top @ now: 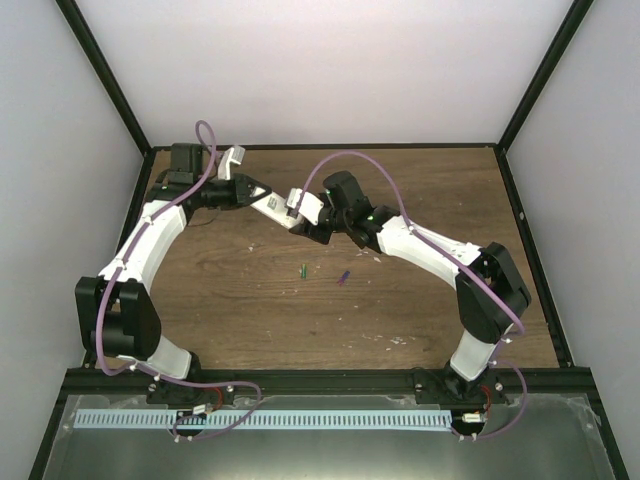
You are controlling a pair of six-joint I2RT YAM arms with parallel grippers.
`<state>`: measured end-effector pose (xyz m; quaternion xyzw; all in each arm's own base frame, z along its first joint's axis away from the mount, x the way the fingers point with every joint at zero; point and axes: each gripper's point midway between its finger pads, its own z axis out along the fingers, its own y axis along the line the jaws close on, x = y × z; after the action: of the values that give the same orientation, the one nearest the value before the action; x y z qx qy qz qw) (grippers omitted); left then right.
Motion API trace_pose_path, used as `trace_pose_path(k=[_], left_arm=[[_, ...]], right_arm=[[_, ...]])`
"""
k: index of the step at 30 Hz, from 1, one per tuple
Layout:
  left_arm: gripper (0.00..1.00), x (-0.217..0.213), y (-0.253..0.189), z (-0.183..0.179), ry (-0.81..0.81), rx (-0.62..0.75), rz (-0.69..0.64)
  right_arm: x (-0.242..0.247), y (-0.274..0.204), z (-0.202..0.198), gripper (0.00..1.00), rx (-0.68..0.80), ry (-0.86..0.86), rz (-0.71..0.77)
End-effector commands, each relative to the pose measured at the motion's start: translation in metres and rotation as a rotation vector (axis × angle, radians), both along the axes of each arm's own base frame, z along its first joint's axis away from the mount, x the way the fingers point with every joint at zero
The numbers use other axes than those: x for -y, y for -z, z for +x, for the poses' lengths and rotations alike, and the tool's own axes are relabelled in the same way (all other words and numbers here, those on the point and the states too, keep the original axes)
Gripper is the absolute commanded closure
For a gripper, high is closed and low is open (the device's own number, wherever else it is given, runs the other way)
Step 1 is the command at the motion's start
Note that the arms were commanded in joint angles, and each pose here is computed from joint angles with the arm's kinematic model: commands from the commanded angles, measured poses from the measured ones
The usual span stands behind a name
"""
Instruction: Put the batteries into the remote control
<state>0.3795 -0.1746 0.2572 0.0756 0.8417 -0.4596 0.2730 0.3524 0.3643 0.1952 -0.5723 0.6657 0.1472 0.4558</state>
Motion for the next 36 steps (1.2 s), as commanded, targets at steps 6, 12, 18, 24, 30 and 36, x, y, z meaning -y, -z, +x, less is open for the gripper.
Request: trace_pose_path(k=[6, 12, 18, 24, 30, 36], left_arm=[[1.00, -0.002, -0.020, -0.002, -0.001, 0.085, 0.013], [1.00, -0.004, -0.023, 0.000, -0.012, 0.100, 0.029], [1.00, -0.006, -0.026, 0.001, -0.014, 0.107, 0.049], [1.00, -0.007, -0.028, 0.001, -0.020, 0.112, 0.058], [1.00, -0.010, -0.031, 0.005, -0.034, 0.124, 0.072], [1.00, -0.010, -0.037, 0.008, -0.038, 0.139, 0.073]], right_arm=[[0.020, 0.025, 0.000, 0.66, -0.040, 0.034, -0.131], [0.029, 0.036, -0.001, 0.66, -0.072, 0.053, -0.174], [0.040, 0.046, 0.000, 0.66, -0.096, 0.076, -0.204], [0.057, 0.053, 0.005, 0.66, -0.103, 0.109, -0.226], [0.067, 0.062, 0.006, 0.65, -0.113, 0.122, -0.264], [0.074, 0.070, 0.006, 0.65, -0.128, 0.141, -0.282]])
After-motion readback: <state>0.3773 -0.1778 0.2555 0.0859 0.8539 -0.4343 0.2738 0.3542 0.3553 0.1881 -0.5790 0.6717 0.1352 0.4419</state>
